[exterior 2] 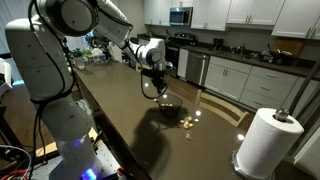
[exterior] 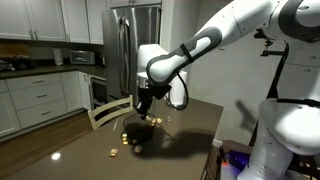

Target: Move a packet from the basket to the counter

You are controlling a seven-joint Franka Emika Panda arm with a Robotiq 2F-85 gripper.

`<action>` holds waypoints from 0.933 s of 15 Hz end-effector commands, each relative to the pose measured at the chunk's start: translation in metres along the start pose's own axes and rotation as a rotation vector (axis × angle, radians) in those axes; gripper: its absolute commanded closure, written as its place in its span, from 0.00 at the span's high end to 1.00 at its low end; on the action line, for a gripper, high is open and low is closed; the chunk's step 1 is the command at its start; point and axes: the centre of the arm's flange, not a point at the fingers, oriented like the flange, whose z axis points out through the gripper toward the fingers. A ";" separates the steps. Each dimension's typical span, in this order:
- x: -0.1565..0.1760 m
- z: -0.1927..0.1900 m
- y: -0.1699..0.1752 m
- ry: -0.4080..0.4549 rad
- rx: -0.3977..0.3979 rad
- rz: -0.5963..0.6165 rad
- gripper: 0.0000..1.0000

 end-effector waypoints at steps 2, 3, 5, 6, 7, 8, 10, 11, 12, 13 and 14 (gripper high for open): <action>0.013 -0.015 -0.026 -0.030 0.047 -0.137 0.05; 0.016 -0.015 -0.036 -0.039 0.051 -0.171 0.05; 0.021 -0.013 -0.057 -0.067 0.061 -0.241 0.05; 0.023 -0.010 -0.068 -0.086 0.058 -0.278 0.05; 0.024 -0.008 -0.078 -0.105 0.056 -0.310 0.05; 0.025 -0.005 -0.088 -0.126 0.056 -0.344 0.05; 0.027 0.002 -0.107 -0.161 0.057 -0.405 0.05; 0.028 0.005 -0.118 -0.179 0.059 -0.433 0.05; 0.028 0.009 -0.129 -0.194 0.058 -0.462 0.05; 0.029 0.013 -0.137 -0.207 0.055 -0.487 0.05; 0.029 0.018 -0.145 -0.216 0.052 -0.508 0.05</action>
